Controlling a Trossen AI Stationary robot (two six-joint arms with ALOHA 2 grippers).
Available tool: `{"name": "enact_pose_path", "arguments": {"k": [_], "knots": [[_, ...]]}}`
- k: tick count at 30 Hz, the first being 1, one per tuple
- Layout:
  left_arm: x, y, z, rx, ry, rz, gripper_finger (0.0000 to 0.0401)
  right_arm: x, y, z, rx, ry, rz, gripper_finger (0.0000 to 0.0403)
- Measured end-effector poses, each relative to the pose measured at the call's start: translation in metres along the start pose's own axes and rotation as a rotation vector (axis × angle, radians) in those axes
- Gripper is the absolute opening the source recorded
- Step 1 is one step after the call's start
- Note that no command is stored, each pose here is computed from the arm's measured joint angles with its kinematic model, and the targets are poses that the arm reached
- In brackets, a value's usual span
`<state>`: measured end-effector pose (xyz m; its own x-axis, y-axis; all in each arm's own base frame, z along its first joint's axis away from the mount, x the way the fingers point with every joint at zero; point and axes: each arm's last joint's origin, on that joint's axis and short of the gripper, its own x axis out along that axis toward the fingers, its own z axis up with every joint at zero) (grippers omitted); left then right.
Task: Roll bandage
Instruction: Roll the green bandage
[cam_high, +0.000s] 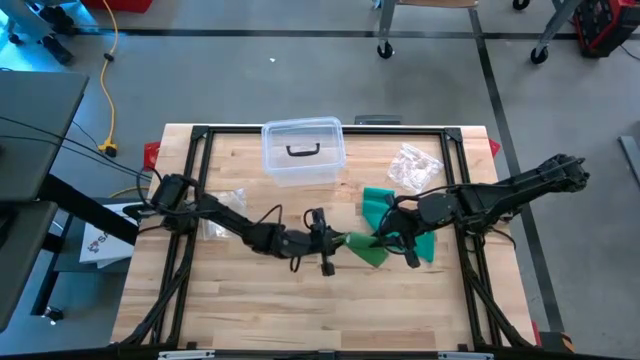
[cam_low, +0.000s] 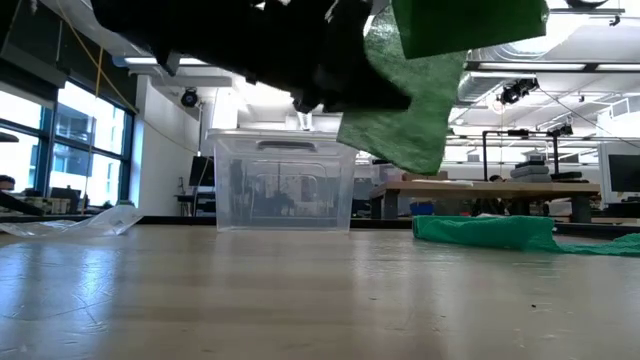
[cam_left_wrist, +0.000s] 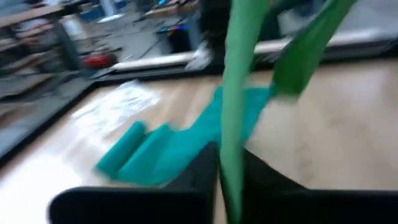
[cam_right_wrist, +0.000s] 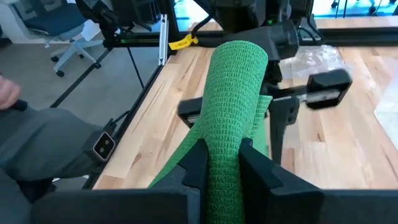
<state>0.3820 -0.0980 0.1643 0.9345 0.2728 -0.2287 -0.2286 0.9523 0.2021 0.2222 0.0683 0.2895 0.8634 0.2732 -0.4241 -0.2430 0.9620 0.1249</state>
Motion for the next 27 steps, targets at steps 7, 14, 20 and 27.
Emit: {"name": "enact_pose_path", "arguments": {"k": [7,14,20,27], "knots": [[-0.007,0.015,-0.035,0.177,0.308,0.392,0.0002,0.0,0.012,-0.002,-0.008,0.01,0.051,0.0046],[-0.029,0.027,-0.062,0.307,0.482,0.633,0.0001,0.005,0.03,-0.013,-0.103,0.087,0.102,0.0046],[-0.043,0.037,-0.072,0.361,0.553,0.715,0.0001,0.039,0.033,-0.036,-0.177,0.251,0.079,0.0046],[-0.048,0.048,-0.077,0.541,0.665,0.72,0.0,0.082,0.02,-0.069,-0.407,0.439,0.013,0.0046]]}}
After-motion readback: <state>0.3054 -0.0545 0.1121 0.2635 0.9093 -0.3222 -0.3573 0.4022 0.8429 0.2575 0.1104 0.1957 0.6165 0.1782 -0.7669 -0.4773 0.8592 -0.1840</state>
